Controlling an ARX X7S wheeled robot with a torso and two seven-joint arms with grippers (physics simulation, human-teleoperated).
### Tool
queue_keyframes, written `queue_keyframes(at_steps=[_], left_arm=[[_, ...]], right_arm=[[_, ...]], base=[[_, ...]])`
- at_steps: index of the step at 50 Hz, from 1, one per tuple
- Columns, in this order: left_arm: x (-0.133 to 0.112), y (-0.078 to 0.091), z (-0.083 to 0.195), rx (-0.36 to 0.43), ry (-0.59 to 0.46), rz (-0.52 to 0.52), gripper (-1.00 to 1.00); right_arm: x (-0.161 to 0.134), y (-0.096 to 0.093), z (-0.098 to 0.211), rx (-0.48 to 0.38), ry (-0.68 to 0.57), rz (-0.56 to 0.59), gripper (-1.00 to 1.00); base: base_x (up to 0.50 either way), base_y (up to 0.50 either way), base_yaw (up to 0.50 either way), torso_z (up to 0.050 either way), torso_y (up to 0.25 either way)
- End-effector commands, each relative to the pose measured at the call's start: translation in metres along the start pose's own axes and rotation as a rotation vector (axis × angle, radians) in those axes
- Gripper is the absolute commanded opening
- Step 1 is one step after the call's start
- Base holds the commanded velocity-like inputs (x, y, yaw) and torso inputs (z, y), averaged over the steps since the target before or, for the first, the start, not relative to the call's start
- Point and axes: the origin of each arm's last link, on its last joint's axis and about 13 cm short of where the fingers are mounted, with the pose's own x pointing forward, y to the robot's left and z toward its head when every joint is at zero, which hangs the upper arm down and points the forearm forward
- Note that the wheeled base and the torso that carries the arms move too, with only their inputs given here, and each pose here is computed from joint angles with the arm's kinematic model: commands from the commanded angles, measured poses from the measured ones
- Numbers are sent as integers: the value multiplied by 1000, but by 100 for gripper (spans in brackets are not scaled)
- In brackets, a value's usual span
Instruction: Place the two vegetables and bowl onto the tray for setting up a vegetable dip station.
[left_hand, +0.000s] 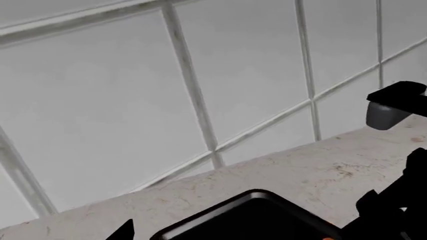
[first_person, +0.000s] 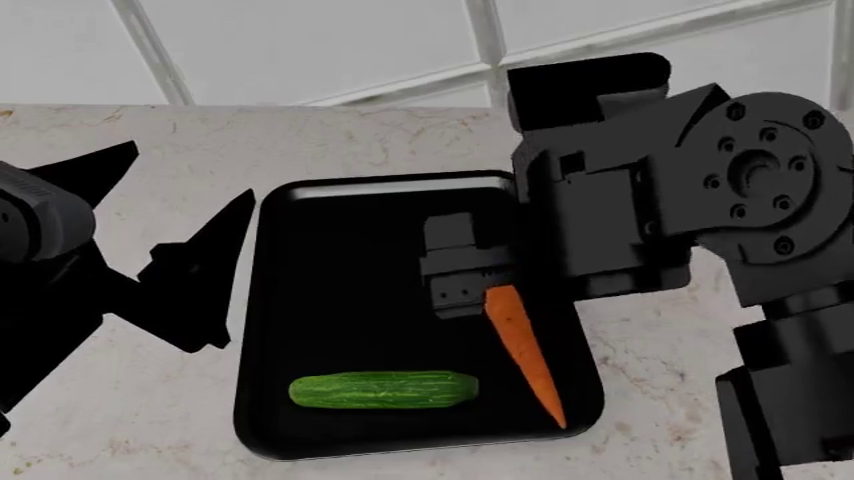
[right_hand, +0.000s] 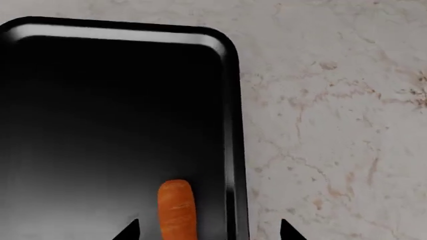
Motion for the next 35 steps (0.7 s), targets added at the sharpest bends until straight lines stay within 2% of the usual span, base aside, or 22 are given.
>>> queue_keyframes(at_steps=[1, 5, 9, 13, 14, 17, 24, 26, 28, 29, 32, 33, 35], left_arm=[[0, -2, 2, 0, 0, -1, 100], [-1, -2, 3, 7, 9, 14, 100], [-3, -1, 7, 13, 17, 58, 100], [-8, 1, 14, 5, -7, 108, 100], [-10, 1, 14, 3, -11, 118, 100], [-14, 1, 13, -4, -15, 138, 100], [-19, 0, 19, -34, -56, 171, 100], [-22, -1, 20, -59, -84, 183, 100], [-25, 0, 16, -105, -119, 204, 100], [-26, 0, 13, -110, -136, 222, 100], [-30, -1, 9, -124, -197, 252, 100], [-33, -3, 8, -131, -226, 244, 100], [-42, -10, 6, -141, -307, 248, 100]], right_arm=[[-17, -9, -6, -23, -136, -2, 100], [-26, -13, -10, -15, -171, 10, 100], [-35, -13, -17, -50, -206, -13, 100], [-44, -16, -25, -98, -282, -68, 100], [-47, -16, -28, -105, -334, -54, 100], [-54, -16, -33, -103, -429, -56, 100], [-61, -17, -44, -117, -539, -105, 100], [-63, -18, -47, -119, -573, -129, 100], [-66, -17, -54, -120, -685, -107, 100], [-63, -15, -60, -151, -702, -132, 100], [-58, -13, -69, -174, -772, -125, 100], [-57, -13, -74, -209, -798, -181, 100], [-54, -12, -84, -224, -851, -241, 100]], base=[[-500, 0, 0, 0, 0], [-500, 0, 0, 0, 0], [-500, 0, 0, 0, 0], [-500, 0, 0, 0, 0], [-500, 0, 0, 0, 0], [-500, 0, 0, 0, 0], [-500, 0, 0, 0, 0], [-500, 0, 0, 0, 0], [-500, 0, 0, 0, 0], [-500, 0, 0, 0, 0], [-500, 0, 0, 0, 0], [-500, 0, 0, 0, 0], [-500, 0, 0, 0, 0]])
